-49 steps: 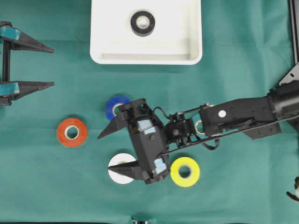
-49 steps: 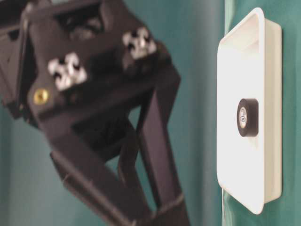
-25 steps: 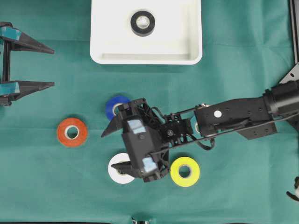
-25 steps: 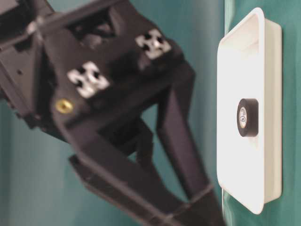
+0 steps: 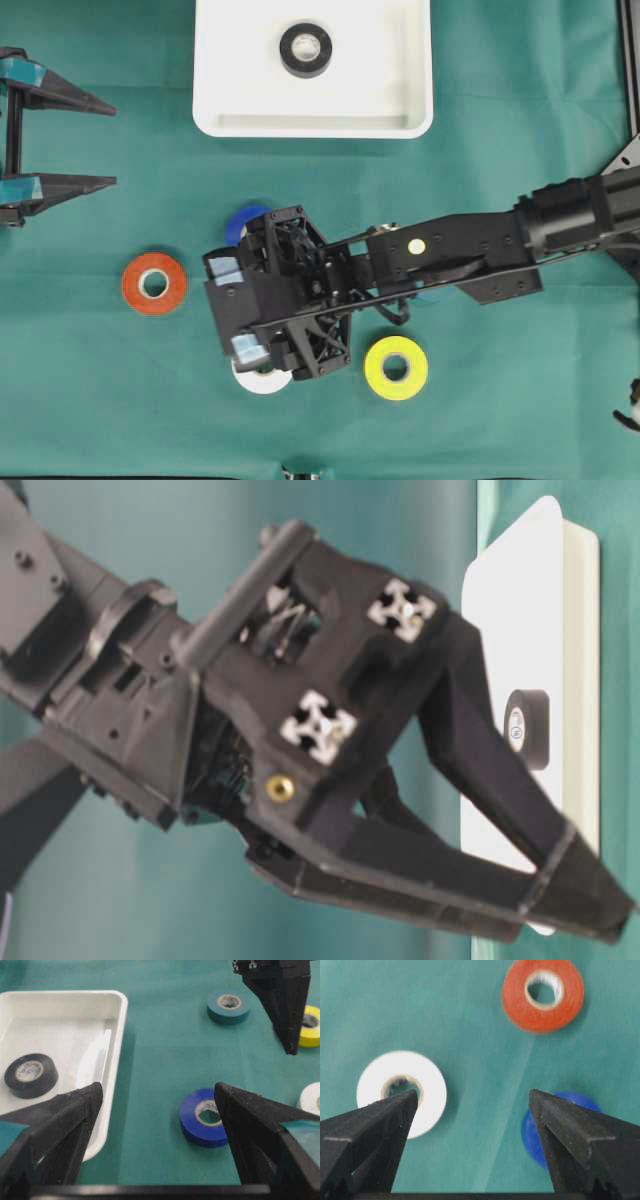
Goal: Pick up the tape from a random location and place it into the white case.
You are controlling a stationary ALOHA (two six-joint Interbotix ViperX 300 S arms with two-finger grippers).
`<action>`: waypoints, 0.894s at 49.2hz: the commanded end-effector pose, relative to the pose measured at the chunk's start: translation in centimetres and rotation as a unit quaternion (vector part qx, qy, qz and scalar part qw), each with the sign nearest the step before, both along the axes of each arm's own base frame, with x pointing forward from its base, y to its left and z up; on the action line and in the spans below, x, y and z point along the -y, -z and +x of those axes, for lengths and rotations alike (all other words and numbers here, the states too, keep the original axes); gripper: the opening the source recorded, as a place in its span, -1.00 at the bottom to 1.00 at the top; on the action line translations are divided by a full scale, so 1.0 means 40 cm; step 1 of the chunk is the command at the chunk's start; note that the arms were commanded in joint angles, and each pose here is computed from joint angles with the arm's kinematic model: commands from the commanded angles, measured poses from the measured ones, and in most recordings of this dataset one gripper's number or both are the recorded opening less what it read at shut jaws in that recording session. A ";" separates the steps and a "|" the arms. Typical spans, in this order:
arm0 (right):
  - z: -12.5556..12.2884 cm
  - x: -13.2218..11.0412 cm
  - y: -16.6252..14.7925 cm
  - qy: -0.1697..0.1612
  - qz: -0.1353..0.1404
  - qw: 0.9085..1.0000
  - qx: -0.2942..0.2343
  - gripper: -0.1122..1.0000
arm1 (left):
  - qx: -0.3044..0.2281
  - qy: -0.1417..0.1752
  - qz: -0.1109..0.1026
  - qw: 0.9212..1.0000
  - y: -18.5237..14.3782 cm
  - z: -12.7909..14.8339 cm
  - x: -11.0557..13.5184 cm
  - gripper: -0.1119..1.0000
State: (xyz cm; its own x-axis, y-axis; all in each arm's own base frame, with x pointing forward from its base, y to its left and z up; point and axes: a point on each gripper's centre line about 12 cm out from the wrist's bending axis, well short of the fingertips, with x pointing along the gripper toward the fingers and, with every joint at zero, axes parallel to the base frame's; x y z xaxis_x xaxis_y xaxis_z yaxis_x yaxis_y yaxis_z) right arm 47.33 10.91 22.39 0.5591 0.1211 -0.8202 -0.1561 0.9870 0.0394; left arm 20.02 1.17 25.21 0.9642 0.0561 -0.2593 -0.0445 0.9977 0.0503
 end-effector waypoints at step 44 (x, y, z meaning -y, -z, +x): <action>0.025 0.001 -0.041 0.010 -0.003 1.000 -0.026 0.80 | 0.000 -0.005 -0.001 1.000 -0.005 0.004 -0.005 0.97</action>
State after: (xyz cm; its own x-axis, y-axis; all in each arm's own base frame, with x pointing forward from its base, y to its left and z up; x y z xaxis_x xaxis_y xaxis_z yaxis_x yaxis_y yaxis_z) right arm 47.94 10.94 22.31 0.4802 0.0994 -0.8715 -0.1392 0.9896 0.0362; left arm 19.99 1.29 25.14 0.9622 0.0619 -0.2652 -0.0503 0.9975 0.0502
